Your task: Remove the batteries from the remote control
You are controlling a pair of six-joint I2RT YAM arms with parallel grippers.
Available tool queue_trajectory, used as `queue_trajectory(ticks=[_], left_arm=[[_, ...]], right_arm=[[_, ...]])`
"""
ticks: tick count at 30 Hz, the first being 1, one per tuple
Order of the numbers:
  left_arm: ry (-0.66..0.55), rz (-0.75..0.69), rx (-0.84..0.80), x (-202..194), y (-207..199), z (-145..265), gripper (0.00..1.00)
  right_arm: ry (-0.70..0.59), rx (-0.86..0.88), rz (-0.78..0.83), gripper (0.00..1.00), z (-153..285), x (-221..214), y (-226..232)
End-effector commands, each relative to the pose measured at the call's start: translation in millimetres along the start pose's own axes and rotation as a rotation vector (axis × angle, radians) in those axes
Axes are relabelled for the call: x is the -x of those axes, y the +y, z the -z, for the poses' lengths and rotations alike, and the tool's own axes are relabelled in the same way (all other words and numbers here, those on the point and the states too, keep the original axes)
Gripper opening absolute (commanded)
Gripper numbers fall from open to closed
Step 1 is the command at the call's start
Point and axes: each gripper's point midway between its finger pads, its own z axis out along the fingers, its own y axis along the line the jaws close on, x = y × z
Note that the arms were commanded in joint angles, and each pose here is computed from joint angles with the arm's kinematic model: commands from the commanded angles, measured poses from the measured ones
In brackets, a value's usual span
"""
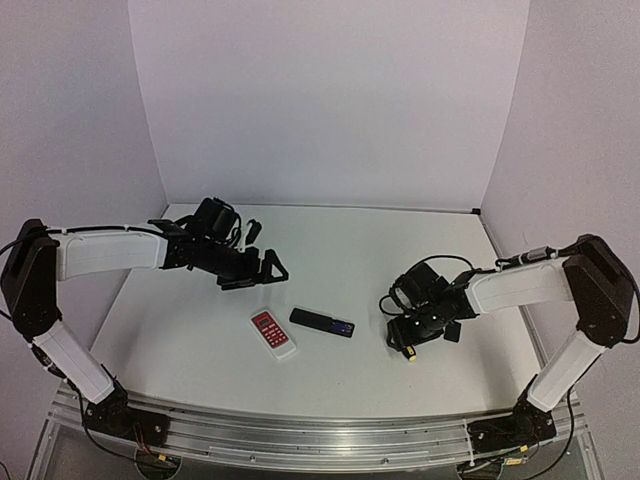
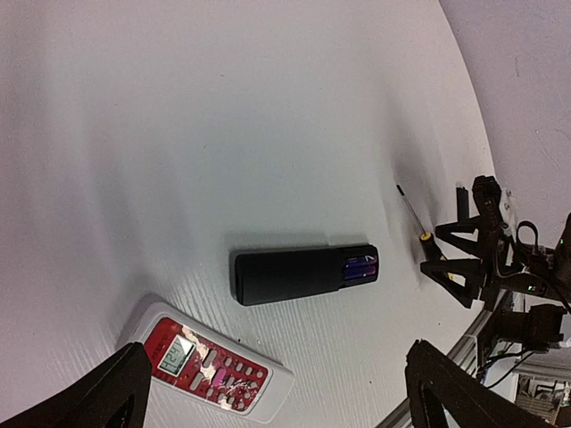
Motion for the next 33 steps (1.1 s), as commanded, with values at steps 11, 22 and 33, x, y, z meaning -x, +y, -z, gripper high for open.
queue_trajectory(ticks=[11, 22, 33], left_arm=[[-0.118, -0.005, -0.116, 9, -23, 32, 1.0], [0.04, -0.265, -0.782, -27, -125, 71, 0.97], [0.193, -0.379, -1.01, -58, -179, 82, 0.71]], right_arm=[[-0.018, 0.068, 0.045, 0.0, 19, -3, 24], [-0.043, 0.773, 0.187, 0.0, 141, 5, 134], [-0.003, 1.063, 0.225, 0.0, 208, 12, 172]])
